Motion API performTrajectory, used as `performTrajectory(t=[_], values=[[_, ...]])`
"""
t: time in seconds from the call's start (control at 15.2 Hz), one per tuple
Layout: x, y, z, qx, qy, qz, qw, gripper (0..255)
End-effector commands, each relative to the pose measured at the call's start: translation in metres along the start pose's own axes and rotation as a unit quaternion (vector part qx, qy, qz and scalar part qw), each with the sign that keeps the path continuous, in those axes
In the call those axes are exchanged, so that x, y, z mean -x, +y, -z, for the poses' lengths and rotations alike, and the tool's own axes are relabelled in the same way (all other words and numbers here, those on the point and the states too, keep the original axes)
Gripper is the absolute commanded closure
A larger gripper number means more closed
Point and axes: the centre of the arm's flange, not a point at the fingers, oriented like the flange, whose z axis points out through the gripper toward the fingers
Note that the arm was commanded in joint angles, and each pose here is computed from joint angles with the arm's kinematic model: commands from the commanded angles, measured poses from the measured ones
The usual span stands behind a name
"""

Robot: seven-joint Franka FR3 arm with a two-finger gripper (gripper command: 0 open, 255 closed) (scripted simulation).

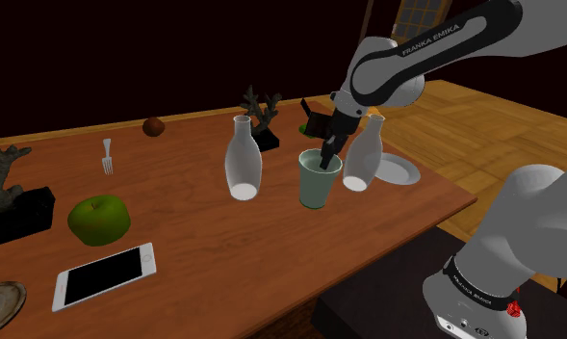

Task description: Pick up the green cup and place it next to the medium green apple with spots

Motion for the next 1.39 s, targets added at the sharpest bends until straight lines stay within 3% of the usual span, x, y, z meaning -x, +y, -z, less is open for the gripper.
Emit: performTrajectory(t=[0.0,0.26,1.32], values=[[0.0,0.0,0.0,0.0,0.0,0.0,1.0,255],[0.0,0.0,0.0,0.0,0.0,0.0,1.0,255],[-0.01,-0.016,0.082,0.0,0.0,0.0,1.0,255]])
